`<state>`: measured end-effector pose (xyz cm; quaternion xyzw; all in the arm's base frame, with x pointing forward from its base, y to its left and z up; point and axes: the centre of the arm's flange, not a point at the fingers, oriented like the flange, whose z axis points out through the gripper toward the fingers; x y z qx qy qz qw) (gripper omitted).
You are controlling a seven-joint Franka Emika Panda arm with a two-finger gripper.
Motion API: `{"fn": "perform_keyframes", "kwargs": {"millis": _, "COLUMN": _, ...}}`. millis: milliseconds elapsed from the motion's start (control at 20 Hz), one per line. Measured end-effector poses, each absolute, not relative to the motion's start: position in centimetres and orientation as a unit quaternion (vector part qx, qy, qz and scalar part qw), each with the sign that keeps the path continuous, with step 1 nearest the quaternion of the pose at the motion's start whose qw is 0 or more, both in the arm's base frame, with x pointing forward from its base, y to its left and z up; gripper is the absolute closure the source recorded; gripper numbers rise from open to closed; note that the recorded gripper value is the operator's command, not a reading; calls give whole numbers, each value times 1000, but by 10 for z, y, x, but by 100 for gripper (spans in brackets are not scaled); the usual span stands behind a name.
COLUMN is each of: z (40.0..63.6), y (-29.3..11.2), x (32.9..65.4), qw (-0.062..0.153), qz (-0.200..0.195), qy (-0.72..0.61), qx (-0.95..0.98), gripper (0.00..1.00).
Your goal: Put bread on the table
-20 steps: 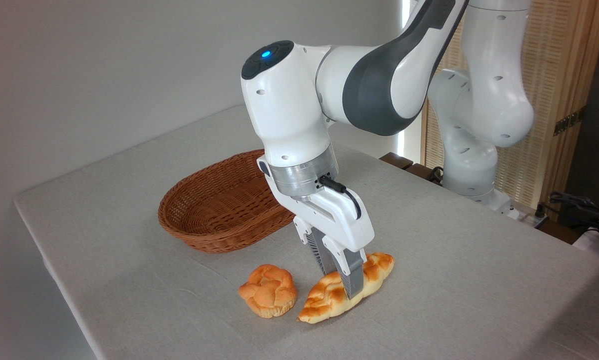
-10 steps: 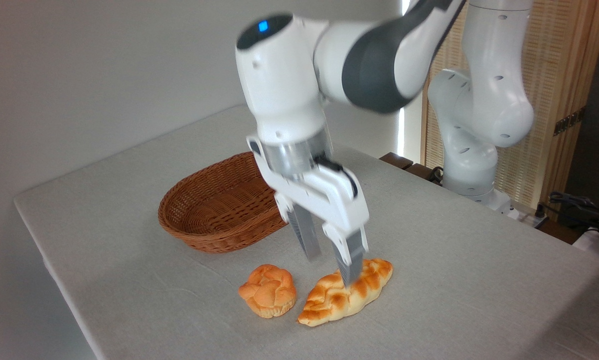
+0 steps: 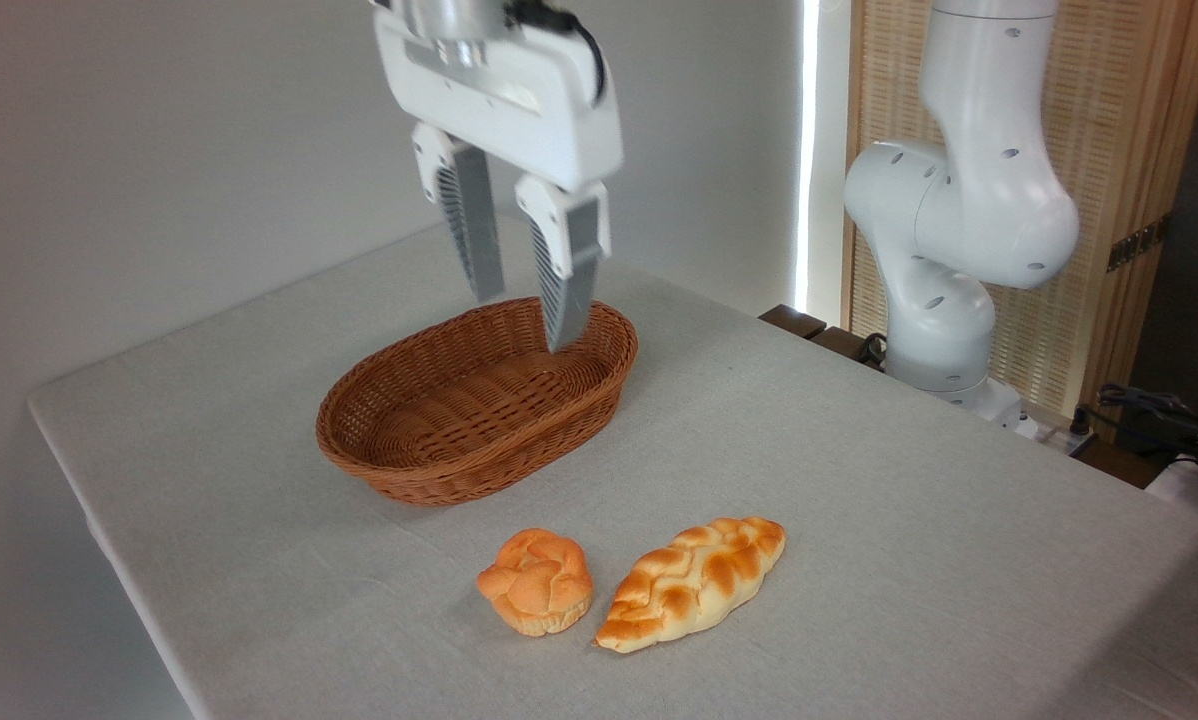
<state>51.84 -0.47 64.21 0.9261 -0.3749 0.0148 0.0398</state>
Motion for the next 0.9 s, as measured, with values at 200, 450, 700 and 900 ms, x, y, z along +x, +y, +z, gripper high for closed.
{"fn": "perform_keyframes", "kwargs": {"millis": 200, "z": 635, "y": -13, "x": 546, "qw": 39, "qz": 0, "qy": -377, "qx": 925, "gripper": 0}}
{"fn": "perform_keyframes", "kwargs": {"millis": 450, "z": 621, "y": -27, "x": 557, "qw": 41, "qz": -10, "qy": -387, "qx": 921, "gripper": 0}}
{"fn": "perform_keyframes", "kwargs": {"millis": 700, "z": 617, "y": -37, "x": 562, "qw": 33, "qz": 11, "qy": -395, "qx": 918, "gripper": 0}}
{"fn": "perform_keyframes", "kwargs": {"millis": 900, "z": 607, "y": -36, "x": 562, "qw": 27, "qz": 24, "qy": -393, "qx": 919, "gripper": 0}}
